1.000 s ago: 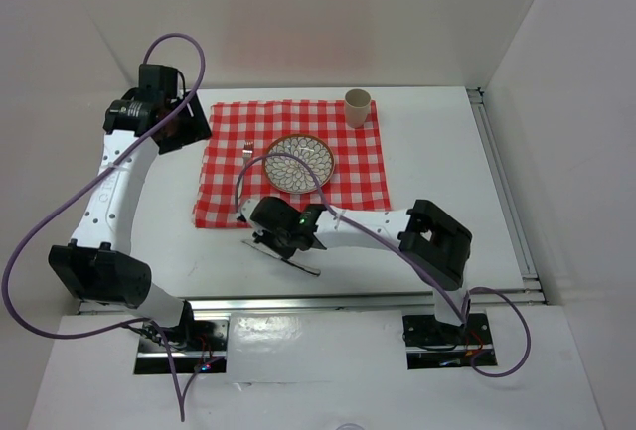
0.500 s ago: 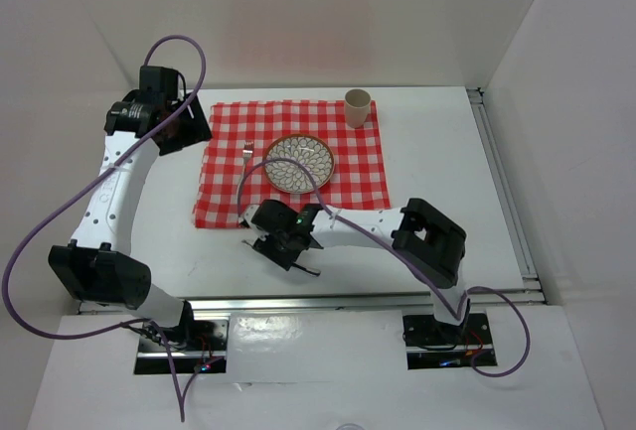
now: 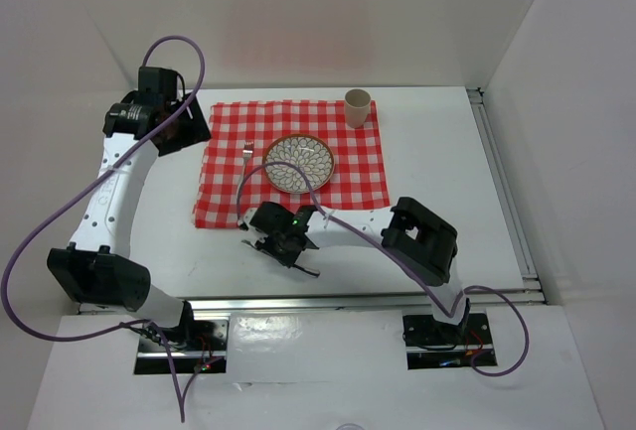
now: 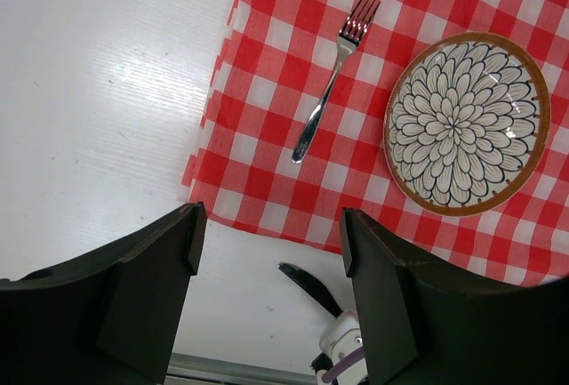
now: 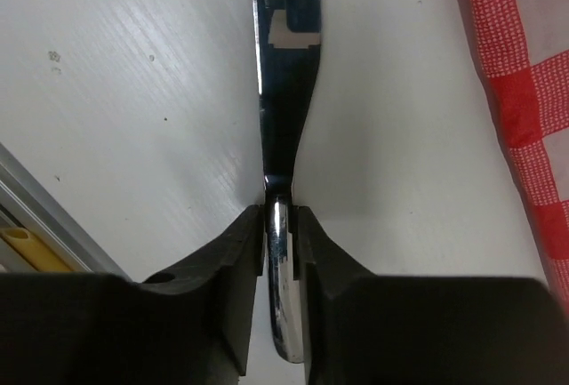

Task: Set the dinner table for one person

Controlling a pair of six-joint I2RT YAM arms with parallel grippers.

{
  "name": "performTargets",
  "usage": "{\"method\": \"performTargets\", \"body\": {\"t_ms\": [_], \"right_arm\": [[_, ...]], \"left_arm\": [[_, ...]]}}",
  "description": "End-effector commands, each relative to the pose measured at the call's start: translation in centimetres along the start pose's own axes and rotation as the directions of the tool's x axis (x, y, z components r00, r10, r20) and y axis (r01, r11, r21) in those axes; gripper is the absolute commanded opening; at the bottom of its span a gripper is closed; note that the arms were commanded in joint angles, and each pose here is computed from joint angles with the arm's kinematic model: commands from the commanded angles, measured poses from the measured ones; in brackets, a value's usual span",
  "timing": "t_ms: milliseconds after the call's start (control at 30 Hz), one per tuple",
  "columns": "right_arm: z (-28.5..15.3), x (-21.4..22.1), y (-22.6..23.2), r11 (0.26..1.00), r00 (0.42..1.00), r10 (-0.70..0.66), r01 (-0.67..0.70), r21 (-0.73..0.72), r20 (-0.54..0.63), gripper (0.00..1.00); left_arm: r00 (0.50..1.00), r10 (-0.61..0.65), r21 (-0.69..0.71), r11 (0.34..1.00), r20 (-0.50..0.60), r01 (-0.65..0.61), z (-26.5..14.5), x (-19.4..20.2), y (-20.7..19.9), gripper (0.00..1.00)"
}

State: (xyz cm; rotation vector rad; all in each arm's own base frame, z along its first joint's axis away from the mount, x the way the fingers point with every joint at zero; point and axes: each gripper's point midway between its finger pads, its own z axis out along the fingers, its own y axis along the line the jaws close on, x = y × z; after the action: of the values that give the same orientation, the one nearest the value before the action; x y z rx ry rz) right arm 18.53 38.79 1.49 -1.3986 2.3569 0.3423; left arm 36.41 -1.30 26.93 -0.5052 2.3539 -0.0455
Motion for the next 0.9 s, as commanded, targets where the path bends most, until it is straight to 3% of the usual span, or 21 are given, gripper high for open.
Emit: {"method": "performTargets", "body": {"t_ms": [0, 100, 233, 400, 667, 867], "right_arm": [[1.4, 1.6, 0.5, 0.999, 0.998, 0.014, -0.016, -0.031, -0.056, 0.22], [1.1, 1.6, 0.1, 1.000, 0.999, 0.014, -0.015, -0.009, -0.049, 0.08], [-1.2, -0.4, -0.9, 0.999, 1.000, -0.008, 0.007, 0.045, 0.026, 0.00], [-4.6, -3.2, -2.2, 0.993, 0.990, -0.032, 0.015, 0.118, 0.140, 0.00], [-7.9, -5.7, -3.8, 0.985, 0.973, -0.025, -0.015, 0.172, 0.229, 0.00], [-11.3, -6.3, -10.3, 0.941, 0.935, 0.192, -0.261, 0.213, 0.297, 0.00]], "left_arm": [[0.999, -0.017, 0.003, 1.000, 0.050, 0.017, -1.2, -0.8, 0.3, 0.79], [0.999, -0.015, -0.001, 1.000, 0.041, 0.015, -1.0, -0.6, 0.4, 0.79], [0.999, -0.015, -0.001, 1.000, 0.041, 0.015, -1.0, -0.6, 0.4, 0.79], [0.998, -0.018, 0.007, 1.000, 0.058, 0.018, -1.3, -0.9, 0.3, 0.79], [0.998, -0.026, 0.004, 1.000, 0.050, 0.026, -1.1, -0.6, 0.3, 0.79], [0.998, -0.028, -0.001, 1.000, 0.062, 0.028, -1.3, -0.9, 0.4, 0.79]]}}
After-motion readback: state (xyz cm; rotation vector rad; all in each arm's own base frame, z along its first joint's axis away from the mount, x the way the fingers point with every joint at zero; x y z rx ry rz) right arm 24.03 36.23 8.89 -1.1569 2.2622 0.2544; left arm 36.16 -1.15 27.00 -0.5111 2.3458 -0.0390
